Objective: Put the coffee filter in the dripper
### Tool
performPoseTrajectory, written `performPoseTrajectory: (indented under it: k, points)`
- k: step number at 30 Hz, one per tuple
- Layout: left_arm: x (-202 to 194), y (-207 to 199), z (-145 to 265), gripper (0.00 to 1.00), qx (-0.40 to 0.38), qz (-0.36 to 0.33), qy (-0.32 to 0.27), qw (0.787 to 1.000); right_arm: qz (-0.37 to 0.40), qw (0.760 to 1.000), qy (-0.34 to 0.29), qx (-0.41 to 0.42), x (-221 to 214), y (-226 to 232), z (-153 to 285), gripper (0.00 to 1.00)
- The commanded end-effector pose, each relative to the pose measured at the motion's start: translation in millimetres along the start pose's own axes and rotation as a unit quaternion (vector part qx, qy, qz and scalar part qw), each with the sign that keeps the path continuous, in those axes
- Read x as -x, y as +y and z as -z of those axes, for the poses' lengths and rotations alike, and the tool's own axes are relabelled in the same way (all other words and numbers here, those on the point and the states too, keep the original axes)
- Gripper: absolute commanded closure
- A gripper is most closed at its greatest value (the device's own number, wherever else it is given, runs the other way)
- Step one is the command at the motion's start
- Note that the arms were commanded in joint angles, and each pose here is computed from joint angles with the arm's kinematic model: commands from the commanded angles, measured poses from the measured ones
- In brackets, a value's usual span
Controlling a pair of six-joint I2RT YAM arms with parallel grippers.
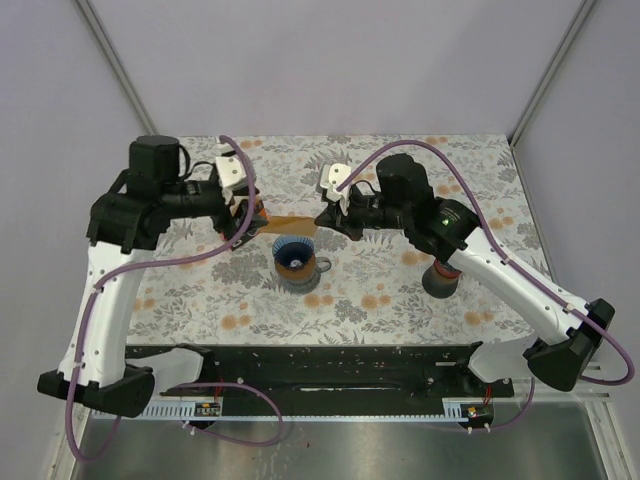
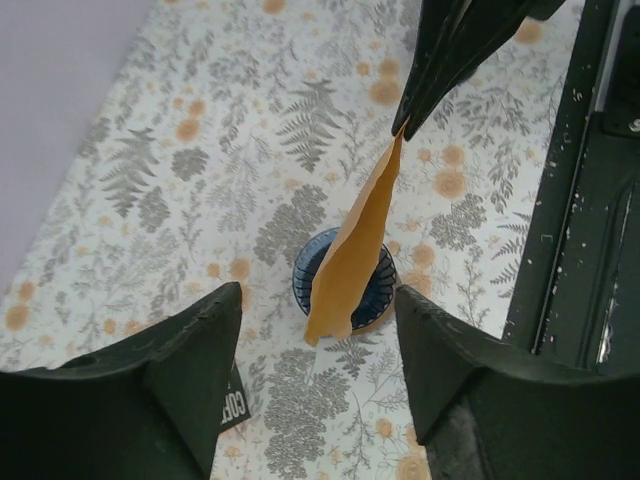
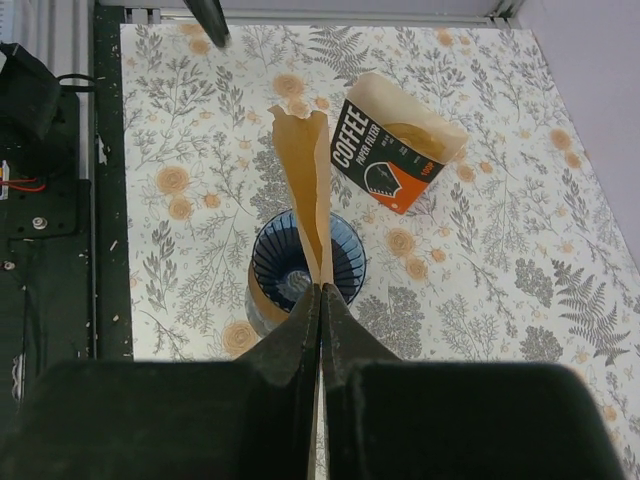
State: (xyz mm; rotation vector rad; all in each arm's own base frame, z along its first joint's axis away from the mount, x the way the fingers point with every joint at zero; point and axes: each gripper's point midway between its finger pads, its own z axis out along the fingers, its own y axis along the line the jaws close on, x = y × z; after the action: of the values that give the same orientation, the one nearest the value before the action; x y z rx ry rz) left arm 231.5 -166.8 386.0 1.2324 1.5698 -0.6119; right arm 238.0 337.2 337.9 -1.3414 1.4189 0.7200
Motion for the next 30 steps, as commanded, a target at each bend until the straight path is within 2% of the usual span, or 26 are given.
performPoseTrajectory:
  k: [1,3,5,18,22,23,25,26,27,28,29,30]
  points:
    - [-31.8,6.9,-22.7,0.37,-0.003,-0.004,0.058,0.998,0.017,0.999,-0.034,0.016,24.7,4.3,9.7,1.0]
    - [-31.9,18.7,-24.9,0.44,0.021,-0.007,0.06,0.998,0.017,0.999,-0.037,0.018,25.9,6.1,11.6,1.0]
    - [-32.1,28.6,-26.6,0.47,0.04,-0.011,0.061,0.997,0.017,0.999,-0.038,0.019,25.7,6.8,12.3,1.0]
    - [-47.3,-6.9,-46.1,0.46,-0.051,0.008,0.057,0.997,0.018,0.999,-0.038,0.027,23.9,10.0,11.0,1.0]
    - [-50.2,-9.9,-53.4,0.55,-0.061,0.022,0.056,0.996,0.02,0.998,-0.044,0.039,25.9,13.9,10.7,1.0]
    - [-50.8,-12.6,-54.6,0.61,-0.066,0.028,0.057,0.996,0.02,0.998,-0.044,0.04,25.1,14.3,10.3,1.0]
    - [-50.6,-15.8,-55.7,0.81,-0.072,0.039,0.055,0.995,0.023,0.998,-0.044,0.037,24.7,13.3,10.3,1.0]
    - [-50.3,-17.6,-55.2,0.92,-0.073,0.045,0.055,0.995,0.024,0.998,-0.043,0.033,24.1,11.7,10.0,0.98]
    - [-50.4,-15.8,-55.1,1.0,-0.066,0.05,0.057,0.995,0.023,0.999,-0.04,0.025,22.6,8.6,9.0,0.87]
    - [-51.9,-9.7,-55.7,1.0,-0.047,0.062,0.063,0.995,0.022,0.999,-0.04,0.013,22.5,4.0,8.2,0.76]
    - [-57.8,4.3,-54.8,1.0,-0.003,0.077,0.08,0.994,0.019,0.999,-0.037,-0.004,20.9,-1.2,8.3,0.57]
    - [-59.7,18.0,-53.4,1.0,0.039,0.087,0.087,0.992,0.018,0.999,-0.039,-0.02,22.0,-7.0,8.3,0.48]
